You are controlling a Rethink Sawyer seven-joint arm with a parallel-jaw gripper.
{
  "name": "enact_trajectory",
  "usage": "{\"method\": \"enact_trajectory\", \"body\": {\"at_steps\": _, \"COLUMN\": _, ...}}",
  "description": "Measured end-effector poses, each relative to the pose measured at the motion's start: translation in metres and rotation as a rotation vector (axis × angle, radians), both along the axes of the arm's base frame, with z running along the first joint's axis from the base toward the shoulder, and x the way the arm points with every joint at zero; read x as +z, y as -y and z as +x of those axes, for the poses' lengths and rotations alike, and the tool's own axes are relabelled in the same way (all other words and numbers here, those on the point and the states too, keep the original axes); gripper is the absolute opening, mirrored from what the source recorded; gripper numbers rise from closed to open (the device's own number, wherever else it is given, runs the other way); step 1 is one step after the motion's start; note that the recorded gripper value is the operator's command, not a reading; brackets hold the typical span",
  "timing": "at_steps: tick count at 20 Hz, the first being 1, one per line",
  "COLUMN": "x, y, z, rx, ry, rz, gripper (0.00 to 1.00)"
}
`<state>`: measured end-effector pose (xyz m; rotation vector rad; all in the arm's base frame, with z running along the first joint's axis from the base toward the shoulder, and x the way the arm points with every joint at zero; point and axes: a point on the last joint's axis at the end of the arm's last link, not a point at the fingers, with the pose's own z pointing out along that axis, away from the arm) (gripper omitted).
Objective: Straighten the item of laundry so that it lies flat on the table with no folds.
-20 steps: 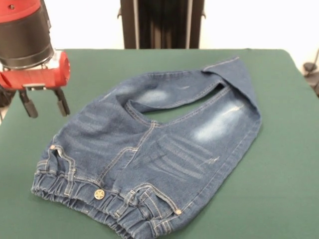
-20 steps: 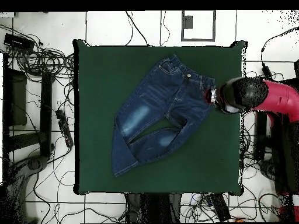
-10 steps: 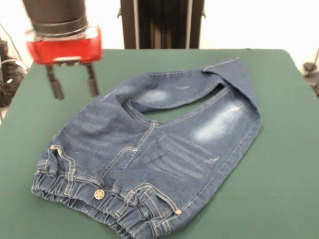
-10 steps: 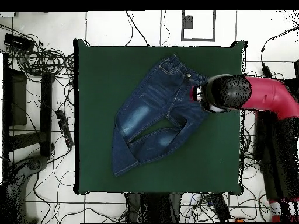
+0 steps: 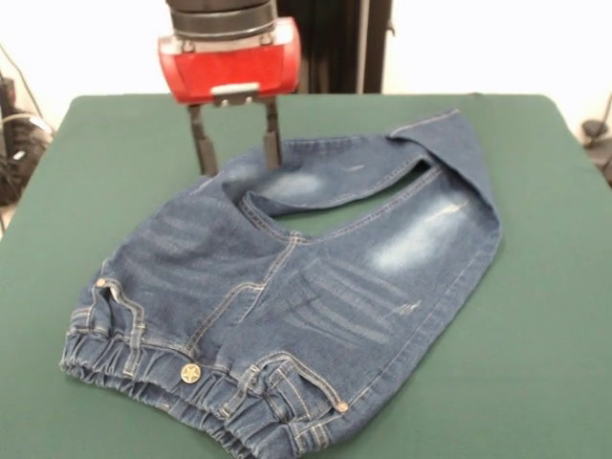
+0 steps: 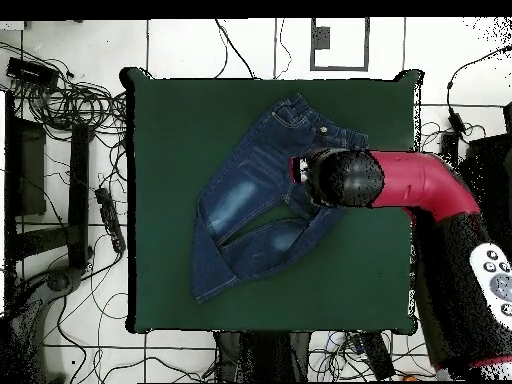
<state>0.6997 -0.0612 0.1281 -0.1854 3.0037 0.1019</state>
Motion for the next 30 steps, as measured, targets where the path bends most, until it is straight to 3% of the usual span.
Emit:
{"method": "enact_trajectory", "body": {"at_steps": 2, "x": -0.001, "y": -0.001, "z": -0.019, "rx": -0.025, "ry": -0.006, "rz": 0.008, "gripper": 1.0}}
{"method": "enact_trajectory", "body": {"at_steps": 4, "x": -0.001, "y": -0.001, "z": -0.024, "rx": -0.031, "ry": -0.009, "rz": 0.008, "gripper": 1.0}}
{"method": "enact_trajectory", "body": {"at_steps": 10, "x": -0.013, "y": 0.016, "z": -0.076, "rx": -0.123, "ry": -0.044, "rz": 0.005, "gripper": 1.0}}
{"method": "enact_trajectory", "body": {"at_steps": 19, "x": -0.034, "y": 0.016, "z": -0.114, "rx": -0.227, "ry": -0.001, "rz": -0.007, "gripper": 1.0}}
{"method": "enact_trajectory", "body": {"at_steps": 24, "x": -0.046, "y": -0.008, "z": -0.128, "rx": -0.261, "ry": 0.032, "rz": -0.015, "gripper": 1.0}}
{"method": "enact_trajectory", "body": {"at_steps": 30, "x": -0.064, "y": -0.068, "z": -0.139, "rx": -0.326, "ry": 0.055, "rz": 0.002, "gripper": 1.0}}
